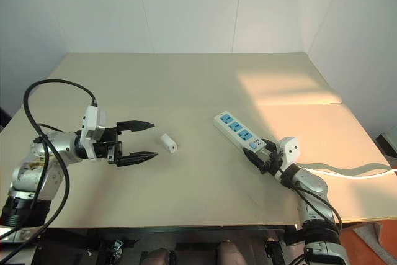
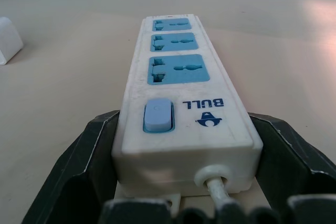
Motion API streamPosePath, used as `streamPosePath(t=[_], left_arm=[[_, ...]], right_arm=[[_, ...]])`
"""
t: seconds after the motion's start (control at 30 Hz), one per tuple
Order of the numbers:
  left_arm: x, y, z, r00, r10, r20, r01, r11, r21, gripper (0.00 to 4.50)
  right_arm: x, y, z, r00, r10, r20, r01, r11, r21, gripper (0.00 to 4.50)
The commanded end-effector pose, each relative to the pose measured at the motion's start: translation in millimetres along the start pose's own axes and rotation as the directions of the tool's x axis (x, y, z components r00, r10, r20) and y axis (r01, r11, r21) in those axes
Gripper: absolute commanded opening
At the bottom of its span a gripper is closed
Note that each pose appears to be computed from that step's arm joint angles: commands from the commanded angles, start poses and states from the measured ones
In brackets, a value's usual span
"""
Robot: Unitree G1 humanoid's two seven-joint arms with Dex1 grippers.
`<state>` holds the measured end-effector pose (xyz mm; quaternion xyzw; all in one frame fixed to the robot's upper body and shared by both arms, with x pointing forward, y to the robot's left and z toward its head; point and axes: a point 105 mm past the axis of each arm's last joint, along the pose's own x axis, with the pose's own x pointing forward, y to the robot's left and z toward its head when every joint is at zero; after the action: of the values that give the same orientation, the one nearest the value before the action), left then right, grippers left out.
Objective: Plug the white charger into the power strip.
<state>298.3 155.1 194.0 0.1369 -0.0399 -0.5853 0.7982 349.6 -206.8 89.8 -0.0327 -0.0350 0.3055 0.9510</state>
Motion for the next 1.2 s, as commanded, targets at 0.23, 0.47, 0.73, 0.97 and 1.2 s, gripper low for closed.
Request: streamPosePath(t=[0.23,0.47,0.73,0.97,1.2], left_arm=[[12.1,14.7,52.8,0.990,0.021,0.139,-0.040,0.991,0.131,4.50],[32.6,52.7,78.9,0.993,0.094,0.073,-0.109,0.962,0.251,4.50],[65.0,93.2,94.6,0.958,-0.049,-0.283,0.131,0.952,0.277,4.50],[84.8,91.7,107.5,0.931,-0.155,-0.330,0.281,0.882,0.378,4.50],[84.9,78.8,80.3,0.846,-0.254,-0.470,0.462,0.789,0.405,4.50]], right_arm=[[-13.3,19.7,25.4,0.975,0.213,0.055,-0.210,0.976,-0.054,3.41],[-30.8,4.5,29.1,0.946,0.319,-0.053,-0.323,0.942,-0.086,3.41],[-57.1,8.8,28.9,0.847,0.522,-0.097,-0.528,0.848,-0.051,3.41],[-62.0,37.0,20.7,0.758,0.645,-0.094,-0.651,0.755,-0.072,3.41],[-50.9,58.5,21.2,0.709,0.699,-0.090,-0.705,0.704,-0.082,3.41]])
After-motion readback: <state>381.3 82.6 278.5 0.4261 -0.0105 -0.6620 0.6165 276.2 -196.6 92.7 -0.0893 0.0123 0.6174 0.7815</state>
